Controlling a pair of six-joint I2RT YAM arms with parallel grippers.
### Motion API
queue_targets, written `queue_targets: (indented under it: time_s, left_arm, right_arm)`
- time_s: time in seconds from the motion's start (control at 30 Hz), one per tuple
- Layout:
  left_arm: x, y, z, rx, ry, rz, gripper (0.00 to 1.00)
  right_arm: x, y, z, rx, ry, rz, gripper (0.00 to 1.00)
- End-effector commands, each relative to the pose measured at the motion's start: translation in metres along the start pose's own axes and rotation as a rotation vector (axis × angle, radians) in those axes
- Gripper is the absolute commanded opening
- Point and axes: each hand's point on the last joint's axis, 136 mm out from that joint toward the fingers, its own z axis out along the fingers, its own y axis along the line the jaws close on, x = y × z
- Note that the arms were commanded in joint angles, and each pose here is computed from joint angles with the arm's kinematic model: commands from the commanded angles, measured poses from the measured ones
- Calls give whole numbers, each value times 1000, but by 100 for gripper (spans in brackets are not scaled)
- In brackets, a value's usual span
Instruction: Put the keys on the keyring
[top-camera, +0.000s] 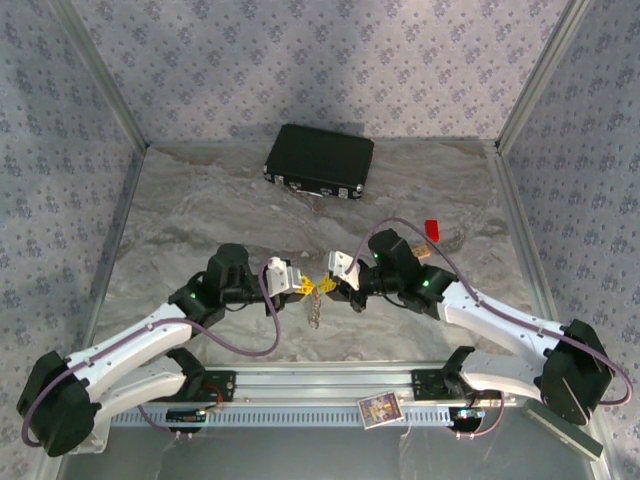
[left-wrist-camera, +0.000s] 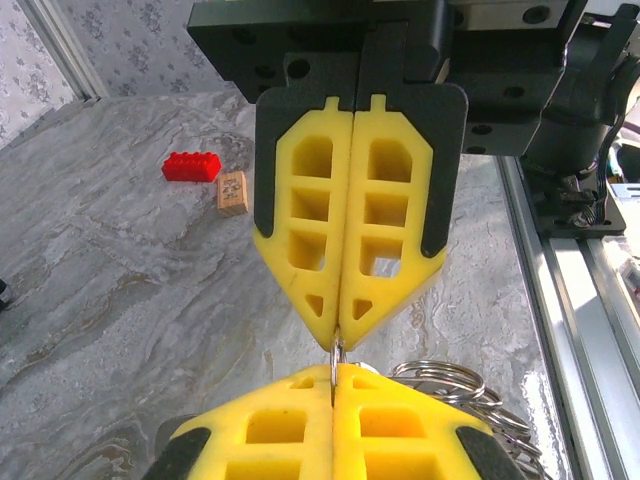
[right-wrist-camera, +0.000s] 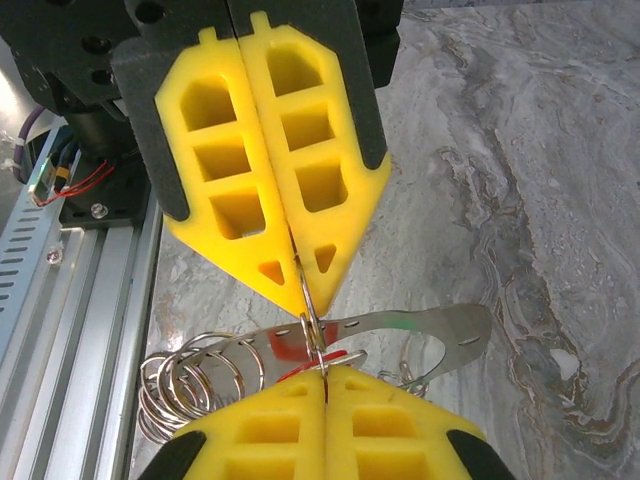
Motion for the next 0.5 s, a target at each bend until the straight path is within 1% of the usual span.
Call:
queue_targets:
  time_s: [0.0, 0.1, 0.23, 0.3, 0.33, 0.4, 0.47]
  left_arm:
    - [-31, -5, -4, 29, -114, 24, 0]
    - [-34, -2, -4, 15, -148, -8, 0]
    - [-33, -1, -2, 9, -180, -65, 0]
    - [-31, -1, -1, 7, -184, -85, 0]
    - [-31, 0, -1, 3, -191, -92, 0]
    - [-30, 0, -1, 0, -201, -106, 0]
    - [-30, 0, -2, -3, -209, -117, 0]
  right_arm:
    - [7, -5, 5, 15, 32, -22, 0]
    - [7, -5, 7, 13, 29, -23, 0]
    - [-2, -4, 5, 19, -11, -36, 1]
    - [-4, -3, 3, 21, -21, -46, 15]
    - [-5, -2, 2, 24, -28, -51, 20]
    - [-7, 0, 0, 26, -45, -62, 25]
    - [-10, 3, -3, 17, -67, -68, 26]
